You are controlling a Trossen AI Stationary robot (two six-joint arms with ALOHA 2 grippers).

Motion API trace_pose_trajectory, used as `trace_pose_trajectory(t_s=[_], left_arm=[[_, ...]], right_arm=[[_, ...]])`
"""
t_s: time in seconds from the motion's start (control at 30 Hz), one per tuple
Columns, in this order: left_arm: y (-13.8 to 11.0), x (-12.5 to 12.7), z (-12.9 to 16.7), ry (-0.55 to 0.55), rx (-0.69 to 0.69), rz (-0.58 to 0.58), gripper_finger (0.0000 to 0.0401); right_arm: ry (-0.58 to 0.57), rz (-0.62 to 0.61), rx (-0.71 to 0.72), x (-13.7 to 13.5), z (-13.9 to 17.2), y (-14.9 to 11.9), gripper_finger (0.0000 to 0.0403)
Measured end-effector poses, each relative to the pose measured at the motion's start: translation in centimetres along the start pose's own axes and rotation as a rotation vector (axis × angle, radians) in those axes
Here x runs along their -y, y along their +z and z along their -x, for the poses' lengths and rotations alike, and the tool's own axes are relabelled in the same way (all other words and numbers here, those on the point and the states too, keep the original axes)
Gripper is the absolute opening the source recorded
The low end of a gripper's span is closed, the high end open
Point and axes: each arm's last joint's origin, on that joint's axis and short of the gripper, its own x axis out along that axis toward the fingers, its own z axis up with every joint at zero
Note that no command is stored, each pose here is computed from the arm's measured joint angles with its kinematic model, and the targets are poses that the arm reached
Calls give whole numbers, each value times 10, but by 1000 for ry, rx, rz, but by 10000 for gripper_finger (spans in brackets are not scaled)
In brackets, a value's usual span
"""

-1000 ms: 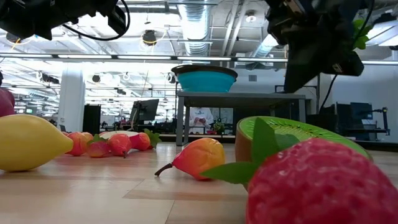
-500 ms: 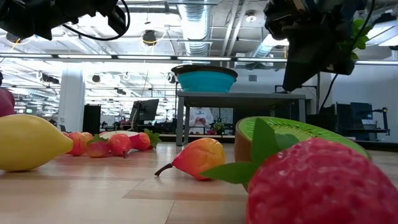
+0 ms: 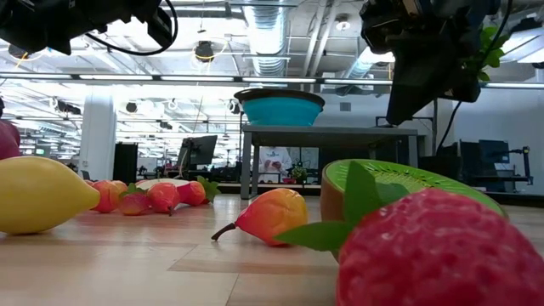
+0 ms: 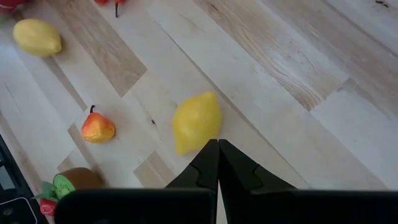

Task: Pick & Place Fruit
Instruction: Put the right lemon into the strainer bowl

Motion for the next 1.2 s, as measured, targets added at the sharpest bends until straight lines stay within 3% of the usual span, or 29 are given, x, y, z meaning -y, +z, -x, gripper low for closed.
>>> trace_pose_trajectory(t_s=[1.2], left_arm=[[0,0,0,-1,3,-1,26]], right_arm=[[32,-48,8,2,-4,14,0]])
